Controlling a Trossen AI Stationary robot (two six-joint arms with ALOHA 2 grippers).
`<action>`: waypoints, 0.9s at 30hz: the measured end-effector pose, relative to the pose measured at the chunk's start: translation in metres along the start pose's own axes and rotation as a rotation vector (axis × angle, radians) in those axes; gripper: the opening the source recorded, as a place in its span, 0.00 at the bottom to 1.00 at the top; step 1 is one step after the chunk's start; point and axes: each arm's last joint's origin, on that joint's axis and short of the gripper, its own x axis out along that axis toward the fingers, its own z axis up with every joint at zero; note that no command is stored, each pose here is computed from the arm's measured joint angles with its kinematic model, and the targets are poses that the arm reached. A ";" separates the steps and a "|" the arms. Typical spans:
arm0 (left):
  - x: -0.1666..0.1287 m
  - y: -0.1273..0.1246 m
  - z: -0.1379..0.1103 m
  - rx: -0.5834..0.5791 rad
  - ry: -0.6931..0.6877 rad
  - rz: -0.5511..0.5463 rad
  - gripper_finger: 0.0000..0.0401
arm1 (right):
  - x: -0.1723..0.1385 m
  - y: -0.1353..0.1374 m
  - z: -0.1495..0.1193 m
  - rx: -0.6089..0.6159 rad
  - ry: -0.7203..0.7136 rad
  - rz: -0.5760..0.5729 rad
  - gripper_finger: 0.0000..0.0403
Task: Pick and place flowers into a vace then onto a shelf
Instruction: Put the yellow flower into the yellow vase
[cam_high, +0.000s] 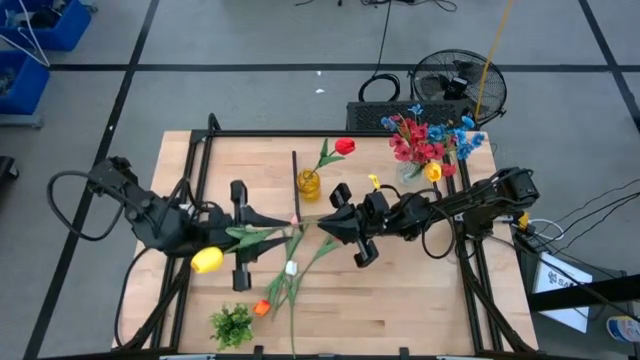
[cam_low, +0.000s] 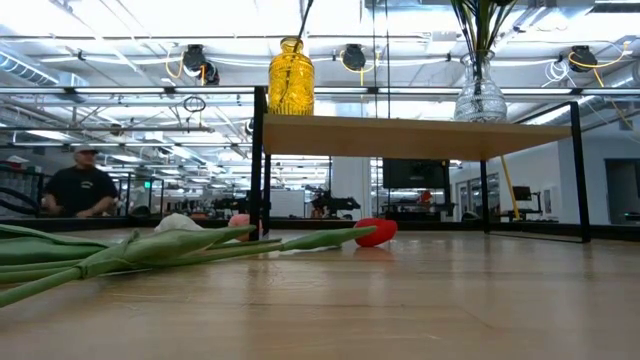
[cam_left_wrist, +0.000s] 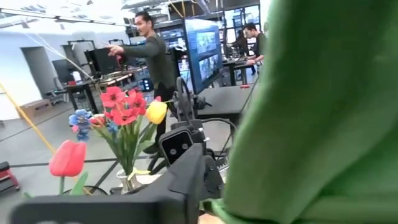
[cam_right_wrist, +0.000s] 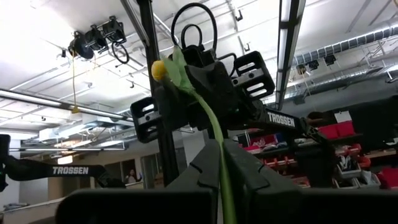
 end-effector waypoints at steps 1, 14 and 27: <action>0.000 0.000 0.000 0.000 0.001 0.009 0.22 | 0.000 0.000 0.000 0.000 0.000 0.000 0.01; -0.014 0.007 0.010 -0.034 -0.022 0.074 0.01 | -0.001 0.002 -0.010 0.051 0.123 0.102 0.33; -0.066 0.046 0.021 -0.094 0.045 0.212 0.01 | -0.014 -0.008 -0.050 0.319 0.561 -0.079 0.43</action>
